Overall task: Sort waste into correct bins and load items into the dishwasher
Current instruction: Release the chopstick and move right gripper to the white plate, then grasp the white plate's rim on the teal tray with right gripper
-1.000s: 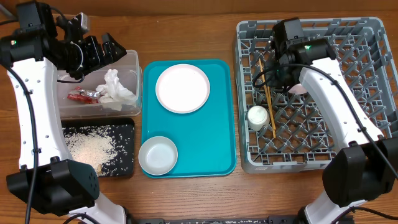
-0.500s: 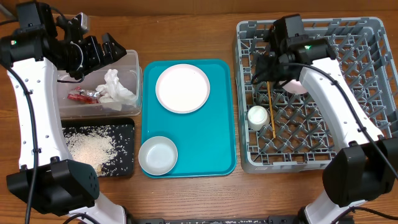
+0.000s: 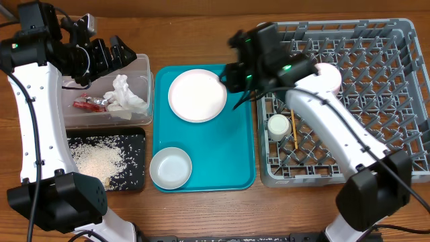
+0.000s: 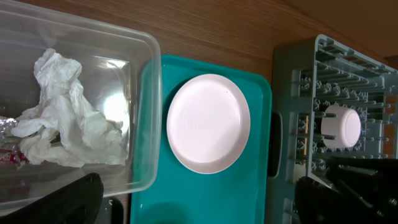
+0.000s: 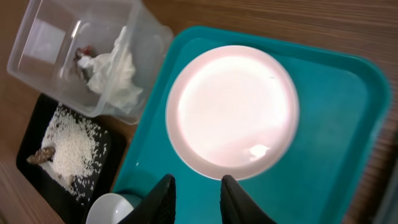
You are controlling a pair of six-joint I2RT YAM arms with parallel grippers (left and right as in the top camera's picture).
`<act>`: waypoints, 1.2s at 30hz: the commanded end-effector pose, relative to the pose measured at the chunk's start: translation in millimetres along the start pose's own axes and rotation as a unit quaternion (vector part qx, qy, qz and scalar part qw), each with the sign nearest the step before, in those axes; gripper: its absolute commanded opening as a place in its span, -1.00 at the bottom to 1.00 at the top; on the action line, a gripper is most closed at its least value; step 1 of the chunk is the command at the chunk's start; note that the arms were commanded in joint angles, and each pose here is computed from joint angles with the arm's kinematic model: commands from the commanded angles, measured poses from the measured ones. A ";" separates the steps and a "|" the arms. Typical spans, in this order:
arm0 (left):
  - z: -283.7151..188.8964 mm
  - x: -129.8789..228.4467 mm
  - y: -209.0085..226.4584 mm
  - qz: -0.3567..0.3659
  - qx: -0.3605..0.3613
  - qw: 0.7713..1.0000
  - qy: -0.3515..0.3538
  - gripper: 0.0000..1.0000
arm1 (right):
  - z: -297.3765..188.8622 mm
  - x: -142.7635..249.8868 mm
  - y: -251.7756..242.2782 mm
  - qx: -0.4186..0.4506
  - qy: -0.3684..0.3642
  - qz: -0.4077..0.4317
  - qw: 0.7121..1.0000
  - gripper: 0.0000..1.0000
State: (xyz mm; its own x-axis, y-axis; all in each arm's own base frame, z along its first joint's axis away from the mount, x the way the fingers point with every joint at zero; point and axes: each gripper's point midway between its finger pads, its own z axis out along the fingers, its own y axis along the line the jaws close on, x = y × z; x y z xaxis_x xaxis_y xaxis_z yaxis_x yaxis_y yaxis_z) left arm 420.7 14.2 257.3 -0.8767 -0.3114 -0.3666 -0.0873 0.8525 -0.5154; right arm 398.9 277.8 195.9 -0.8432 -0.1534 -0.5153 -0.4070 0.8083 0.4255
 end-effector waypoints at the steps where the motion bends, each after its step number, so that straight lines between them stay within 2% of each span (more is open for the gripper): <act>1: -4.7 -4.0 -6.3 0.011 0.008 1.000 -0.008 1.00 | 24.5 9.4 20.1 0.022 0.003 -0.031 0.999 -0.41; 7: -4.7 -4.0 -6.3 0.011 0.008 1.000 -0.008 1.00 | 64.9 22.4 45.9 0.046 -0.002 -0.077 0.996 -0.14; 15: -4.7 -4.0 -6.3 0.011 0.008 1.000 -0.008 1.00 | 121.6 35.6 4.5 0.149 -0.001 -0.089 0.985 -0.11; 21: -4.7 -4.0 -6.3 0.011 0.008 1.000 -0.008 1.00 | 145.8 54.5 -25.8 0.180 0.031 -0.079 0.980 -0.11; 26: -4.7 -4.0 -6.3 0.011 0.008 1.000 -0.008 1.00 | 153.6 68.2 -37.7 0.192 0.056 -0.076 0.977 -0.10; 36: -4.7 -4.0 -6.3 0.011 0.008 1.000 -0.008 1.00 | 138.4 99.8 -64.3 0.232 0.129 -0.060 0.962 -0.09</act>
State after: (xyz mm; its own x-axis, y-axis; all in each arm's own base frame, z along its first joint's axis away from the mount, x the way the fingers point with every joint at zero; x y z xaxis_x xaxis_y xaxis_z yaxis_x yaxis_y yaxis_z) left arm 420.6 14.2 257.3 -0.8768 -0.3115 -0.3663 -0.0875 0.8525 -0.5154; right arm 387.8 300.5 20.1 -0.8678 -0.3666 -0.3353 -0.3837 0.9233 -0.0164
